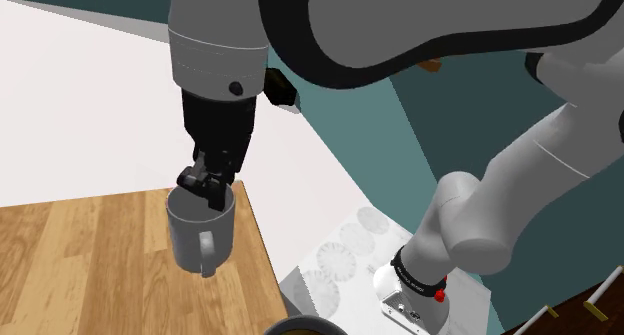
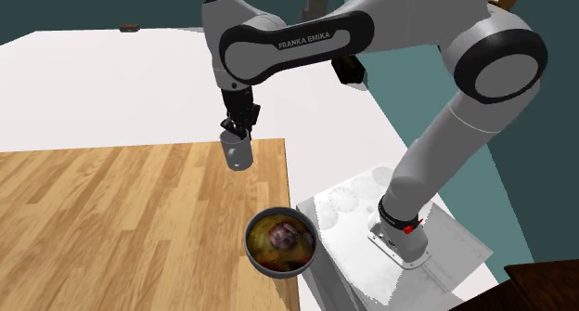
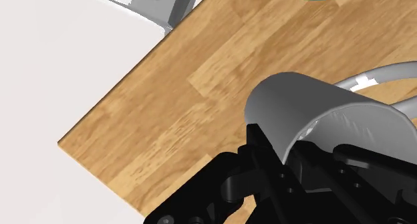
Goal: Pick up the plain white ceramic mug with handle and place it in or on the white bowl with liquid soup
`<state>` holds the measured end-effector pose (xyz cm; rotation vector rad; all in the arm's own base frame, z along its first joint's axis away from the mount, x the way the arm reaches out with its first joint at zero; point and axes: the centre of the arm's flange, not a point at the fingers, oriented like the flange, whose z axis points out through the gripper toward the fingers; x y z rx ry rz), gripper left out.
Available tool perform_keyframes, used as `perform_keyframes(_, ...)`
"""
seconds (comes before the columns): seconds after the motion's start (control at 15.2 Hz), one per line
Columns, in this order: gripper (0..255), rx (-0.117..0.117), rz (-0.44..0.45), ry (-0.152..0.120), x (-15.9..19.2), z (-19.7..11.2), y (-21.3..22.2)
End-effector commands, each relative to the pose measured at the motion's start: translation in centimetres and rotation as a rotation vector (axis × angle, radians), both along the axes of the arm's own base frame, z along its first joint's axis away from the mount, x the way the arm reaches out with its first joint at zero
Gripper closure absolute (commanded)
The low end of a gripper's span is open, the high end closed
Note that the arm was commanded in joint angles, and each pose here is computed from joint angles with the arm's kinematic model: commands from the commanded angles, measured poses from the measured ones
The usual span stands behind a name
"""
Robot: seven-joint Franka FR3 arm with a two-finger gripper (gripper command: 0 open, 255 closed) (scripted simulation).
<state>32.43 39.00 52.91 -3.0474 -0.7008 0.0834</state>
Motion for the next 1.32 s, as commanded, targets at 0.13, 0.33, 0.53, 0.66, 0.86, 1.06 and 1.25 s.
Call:
perform_keyframes(0.13, 255, 0.000, -0.001, 0.000, -5.3, 0.4, 0.3)
perform_keyframes(0.33, 255, 0.000, -0.001, 0.000, -9.2, 0.6, 0.4)
perform_keyframes(0.53, 255, 0.000, -0.001, 0.000, -13.2, 0.8, 0.5)
perform_keyframes(0.66, 255, 0.000, -0.001, 0.000, -15.8, 1.0, 0.5)
perform_keyframes(0.86, 255, 0.000, -0.001, 0.000, -19.8, 1.2, 0.6)
perform_keyframes(1.06, 255, 0.000, -0.001, 0.000, -23.7, 1.4, 0.7)
perform_keyframes(1.25, 255, 0.000, -0.001, 0.000, -26.1, 1.0, 0.8)
